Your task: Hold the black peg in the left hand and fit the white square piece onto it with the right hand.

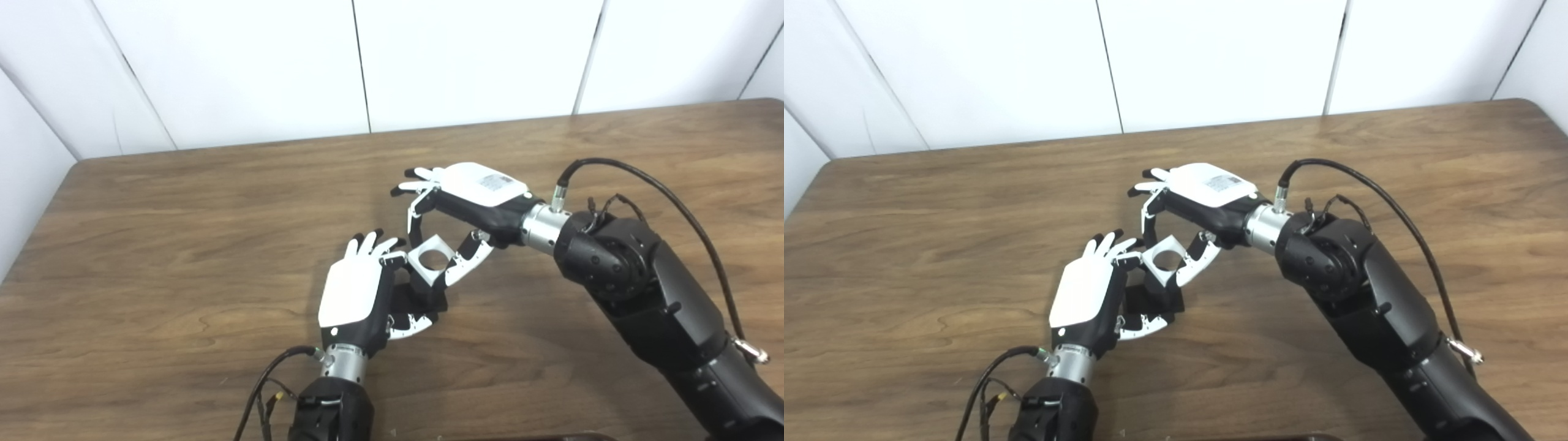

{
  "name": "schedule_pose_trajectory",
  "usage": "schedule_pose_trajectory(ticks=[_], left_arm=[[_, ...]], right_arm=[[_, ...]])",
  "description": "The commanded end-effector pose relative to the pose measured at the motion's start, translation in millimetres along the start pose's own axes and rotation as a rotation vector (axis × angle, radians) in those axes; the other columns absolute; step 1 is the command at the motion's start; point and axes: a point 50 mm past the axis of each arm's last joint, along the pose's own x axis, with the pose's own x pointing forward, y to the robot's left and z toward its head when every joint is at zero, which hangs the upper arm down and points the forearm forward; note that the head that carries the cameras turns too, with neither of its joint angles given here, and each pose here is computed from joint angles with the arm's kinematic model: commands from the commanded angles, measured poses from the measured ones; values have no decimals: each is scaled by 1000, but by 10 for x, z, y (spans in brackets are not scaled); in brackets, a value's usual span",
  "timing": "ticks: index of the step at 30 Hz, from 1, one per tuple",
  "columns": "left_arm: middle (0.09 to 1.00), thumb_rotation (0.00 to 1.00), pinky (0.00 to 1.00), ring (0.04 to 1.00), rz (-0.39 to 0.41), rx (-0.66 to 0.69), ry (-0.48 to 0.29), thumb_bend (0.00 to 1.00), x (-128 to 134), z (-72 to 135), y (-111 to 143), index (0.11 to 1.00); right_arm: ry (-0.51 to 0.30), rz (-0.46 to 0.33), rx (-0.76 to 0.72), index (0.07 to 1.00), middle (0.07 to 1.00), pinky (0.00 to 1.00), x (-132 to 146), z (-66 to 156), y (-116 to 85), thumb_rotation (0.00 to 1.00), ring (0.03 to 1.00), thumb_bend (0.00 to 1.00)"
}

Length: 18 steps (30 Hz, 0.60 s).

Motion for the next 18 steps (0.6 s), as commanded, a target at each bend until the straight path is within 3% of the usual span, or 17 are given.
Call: schedule_pose_trajectory(ticks=[1, 18], left_arm=[[855, 85, 999, 967, -29, 40, 32, 520, 29, -56, -47, 486], [860, 85, 1000, 968, -41, 35, 50, 520, 92, -48, -38, 488]], right_arm=[[-5, -55, -21, 488, 917, 1000, -14, 6, -133, 142, 1000, 526], [12, -26, -14, 488, 915, 1000, -58, 17, -53, 143, 1000, 526]])
